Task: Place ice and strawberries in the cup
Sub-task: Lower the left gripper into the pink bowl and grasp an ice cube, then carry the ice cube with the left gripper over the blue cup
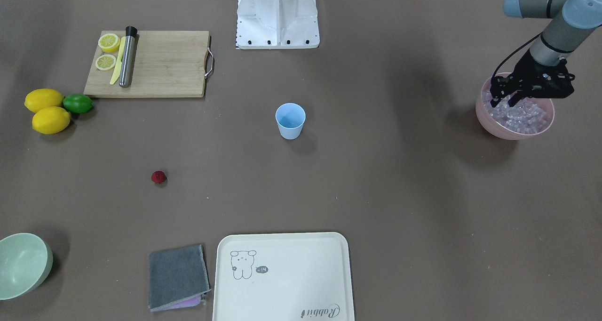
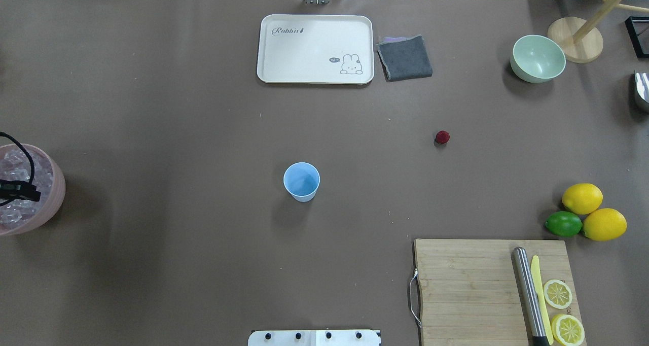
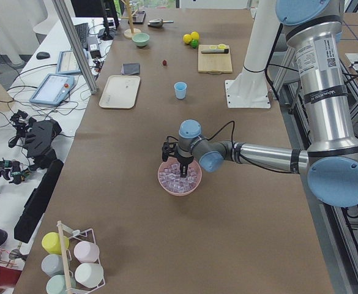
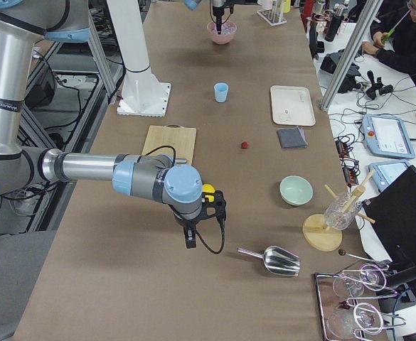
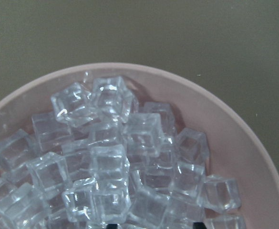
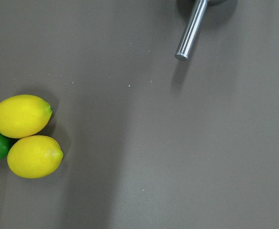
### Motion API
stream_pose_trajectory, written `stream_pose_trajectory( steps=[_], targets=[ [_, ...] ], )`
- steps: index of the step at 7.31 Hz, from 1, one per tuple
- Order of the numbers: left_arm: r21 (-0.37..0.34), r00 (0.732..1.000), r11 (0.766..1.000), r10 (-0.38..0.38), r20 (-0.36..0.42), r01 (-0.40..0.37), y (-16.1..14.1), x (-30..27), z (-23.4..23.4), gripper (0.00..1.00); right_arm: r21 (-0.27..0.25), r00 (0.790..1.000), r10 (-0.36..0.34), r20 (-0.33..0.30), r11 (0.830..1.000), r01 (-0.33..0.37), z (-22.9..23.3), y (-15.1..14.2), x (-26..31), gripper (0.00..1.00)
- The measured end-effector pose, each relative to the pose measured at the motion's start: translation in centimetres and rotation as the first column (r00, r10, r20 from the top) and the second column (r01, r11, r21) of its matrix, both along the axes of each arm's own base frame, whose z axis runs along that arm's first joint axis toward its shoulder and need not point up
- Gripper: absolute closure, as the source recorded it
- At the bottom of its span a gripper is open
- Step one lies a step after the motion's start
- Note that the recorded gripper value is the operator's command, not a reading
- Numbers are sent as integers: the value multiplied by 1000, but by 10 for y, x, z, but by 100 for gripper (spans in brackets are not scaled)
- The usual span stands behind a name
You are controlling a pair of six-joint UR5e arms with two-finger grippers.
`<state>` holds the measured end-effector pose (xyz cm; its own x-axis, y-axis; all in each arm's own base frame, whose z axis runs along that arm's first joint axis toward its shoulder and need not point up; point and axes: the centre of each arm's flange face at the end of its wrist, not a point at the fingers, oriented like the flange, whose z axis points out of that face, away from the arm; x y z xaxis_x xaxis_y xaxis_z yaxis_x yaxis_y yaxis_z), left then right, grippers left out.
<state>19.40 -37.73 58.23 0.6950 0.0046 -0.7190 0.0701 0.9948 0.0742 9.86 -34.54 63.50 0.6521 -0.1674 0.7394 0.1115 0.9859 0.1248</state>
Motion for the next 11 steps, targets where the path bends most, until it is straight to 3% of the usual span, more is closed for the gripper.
stream_pose_trajectory(
  steps=[1,4,9,11],
  targets=[
    [-12,1000,1000,-6,0,6,1,1,0,100,-1,1000,1,5,1000,-1,0,0,0,0],
    [-15,1000,1000,1,-20,-1,8,-2,-13,100,-3,1000,5,26,1000,-5,-1,2,-2,0],
    [-18,991,996,88,-104,-90,8,-22,-28,100,-4,999,7,38,1000,-6,-1,6,-3,0],
    [-43,987,994,91,-130,-98,-16,-13,-64,100,-3,999,6,38,1000,-6,-2,5,-3,0]
  ],
)
